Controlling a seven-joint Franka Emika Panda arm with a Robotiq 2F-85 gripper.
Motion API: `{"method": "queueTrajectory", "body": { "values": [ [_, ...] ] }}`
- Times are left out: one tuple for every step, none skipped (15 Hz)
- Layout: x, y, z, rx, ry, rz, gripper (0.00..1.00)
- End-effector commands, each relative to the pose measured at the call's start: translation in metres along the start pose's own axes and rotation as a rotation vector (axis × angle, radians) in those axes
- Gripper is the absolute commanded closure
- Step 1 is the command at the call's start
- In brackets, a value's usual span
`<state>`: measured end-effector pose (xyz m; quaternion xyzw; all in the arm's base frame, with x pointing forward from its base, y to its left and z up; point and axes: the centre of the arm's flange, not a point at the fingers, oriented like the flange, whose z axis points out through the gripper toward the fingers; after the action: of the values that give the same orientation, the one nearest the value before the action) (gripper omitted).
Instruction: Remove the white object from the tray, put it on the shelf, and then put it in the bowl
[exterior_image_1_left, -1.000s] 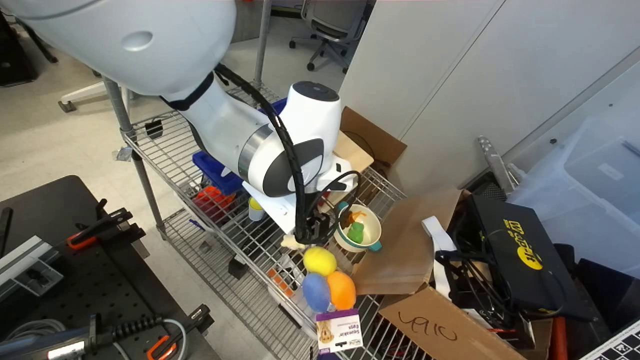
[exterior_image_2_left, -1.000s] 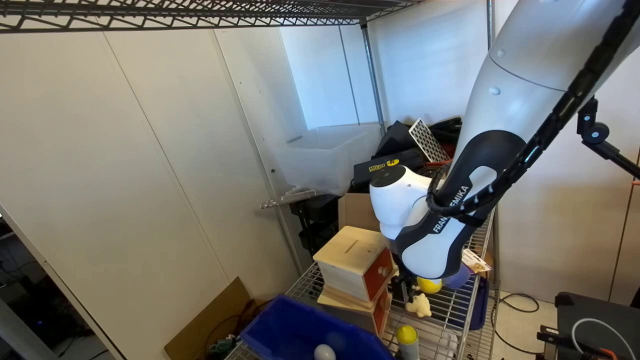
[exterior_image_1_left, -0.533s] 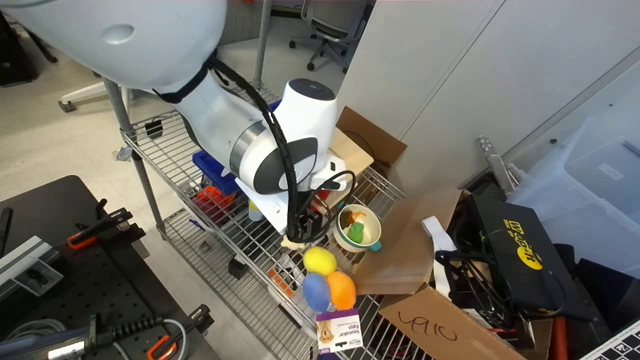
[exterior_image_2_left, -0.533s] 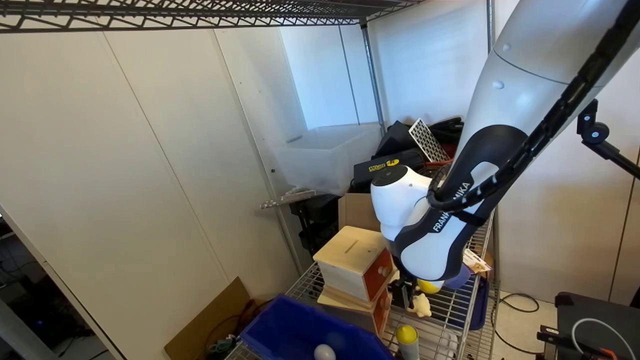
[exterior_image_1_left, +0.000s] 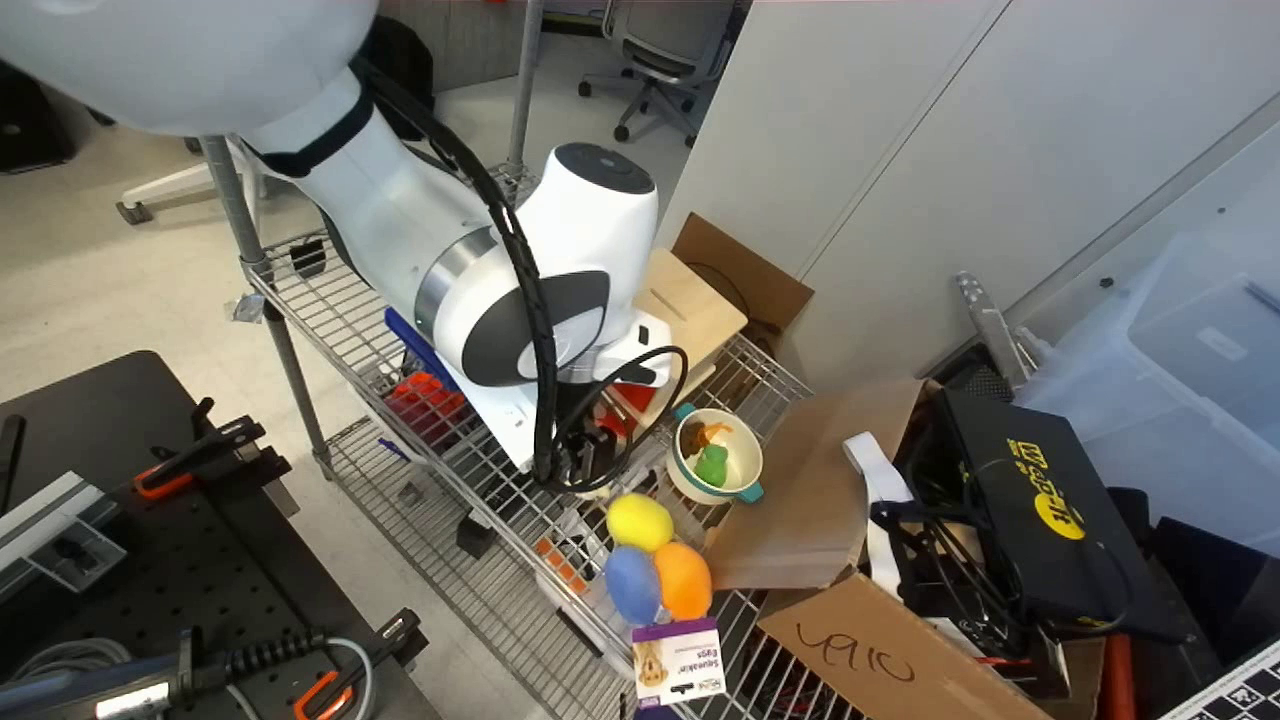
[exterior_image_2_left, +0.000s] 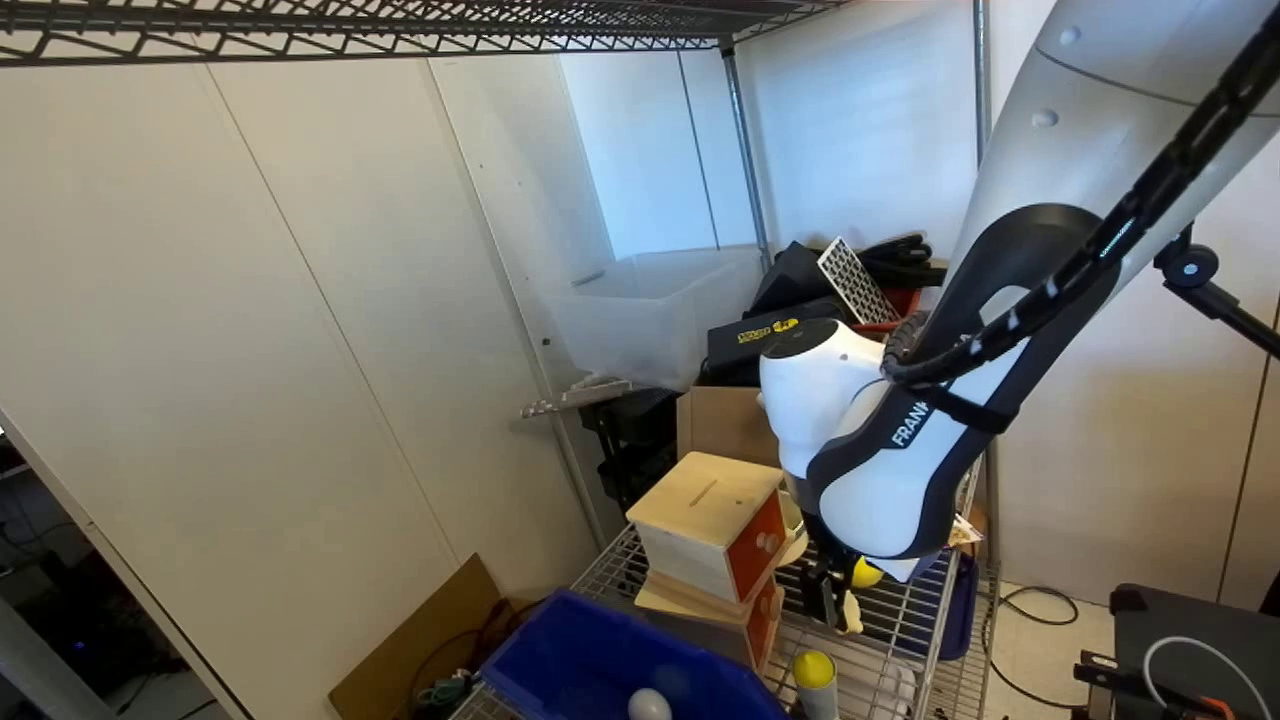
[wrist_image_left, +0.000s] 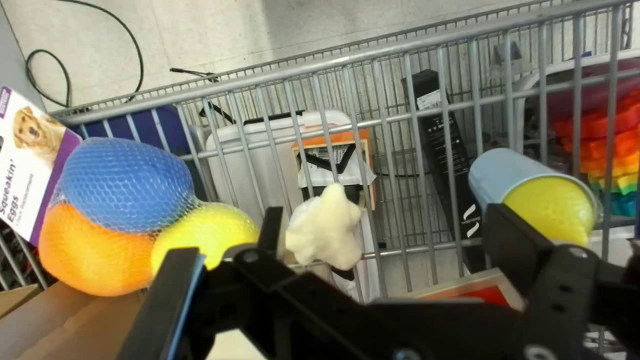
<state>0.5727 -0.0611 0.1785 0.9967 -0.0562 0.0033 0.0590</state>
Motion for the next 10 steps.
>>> {"method": "queueTrajectory", "body": {
  "values": [
    [-0.028,0.003,-0.019,0.041,-0.038,0.022,0.00],
    [-0.034,0.003,-0.022,0.043,-0.040,0.025,0.00],
    [-0.039,0.003,-0.025,0.043,-0.040,0.027,0.00],
    [-0.044,0.003,-0.027,0.042,-0.042,0.028,0.00],
    [-0.048,0.004,-0.029,0.042,-0.041,0.030,0.00],
    [-0.052,0.005,-0.033,0.044,-0.040,0.032,0.00],
    [-0.057,0.006,-0.035,0.044,-0.039,0.033,0.00],
    [-0.062,0.007,-0.039,0.033,-0.038,0.034,0.00],
    [-0.067,0.007,-0.044,0.029,-0.036,0.031,0.00],
    [-0.071,0.008,-0.047,0.027,-0.030,0.033,0.00]
  ]
}}
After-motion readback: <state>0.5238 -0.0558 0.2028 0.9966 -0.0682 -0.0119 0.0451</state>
